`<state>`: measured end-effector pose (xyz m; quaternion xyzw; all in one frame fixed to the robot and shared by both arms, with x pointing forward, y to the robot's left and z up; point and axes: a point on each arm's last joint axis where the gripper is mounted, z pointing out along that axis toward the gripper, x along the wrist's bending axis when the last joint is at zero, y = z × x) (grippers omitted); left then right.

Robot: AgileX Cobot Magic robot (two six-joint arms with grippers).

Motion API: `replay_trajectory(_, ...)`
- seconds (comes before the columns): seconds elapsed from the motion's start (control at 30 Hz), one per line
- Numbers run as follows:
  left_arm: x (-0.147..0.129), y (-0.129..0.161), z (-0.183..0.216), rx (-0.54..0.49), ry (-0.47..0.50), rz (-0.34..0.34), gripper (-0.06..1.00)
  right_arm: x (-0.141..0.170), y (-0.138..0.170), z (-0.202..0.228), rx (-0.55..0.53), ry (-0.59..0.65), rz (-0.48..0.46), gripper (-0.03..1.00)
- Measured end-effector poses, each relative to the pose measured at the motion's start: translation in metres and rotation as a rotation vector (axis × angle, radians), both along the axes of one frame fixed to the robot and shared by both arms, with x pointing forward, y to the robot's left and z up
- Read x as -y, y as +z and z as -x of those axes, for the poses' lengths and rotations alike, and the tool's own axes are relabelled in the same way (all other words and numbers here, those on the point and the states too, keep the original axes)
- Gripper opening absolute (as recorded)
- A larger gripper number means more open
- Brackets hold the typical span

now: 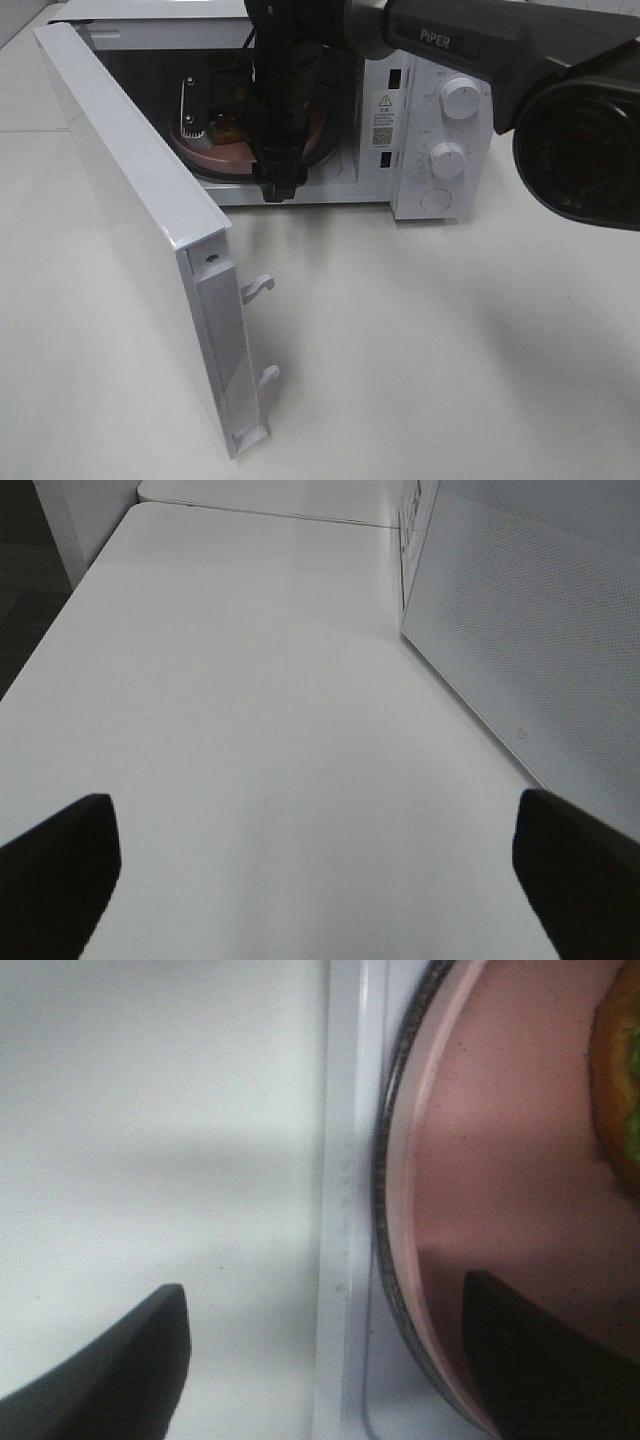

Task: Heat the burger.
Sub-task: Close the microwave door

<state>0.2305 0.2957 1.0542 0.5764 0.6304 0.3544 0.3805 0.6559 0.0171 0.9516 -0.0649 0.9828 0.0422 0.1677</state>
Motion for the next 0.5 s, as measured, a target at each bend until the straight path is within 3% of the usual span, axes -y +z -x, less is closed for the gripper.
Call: replay_trajectory(0.5, 0.0, 0.0, 0.0, 0.0, 0.0, 0.0, 0.99, 0.03, 0.018, 0.019, -0.055, -0.024, 0.044, 0.75)
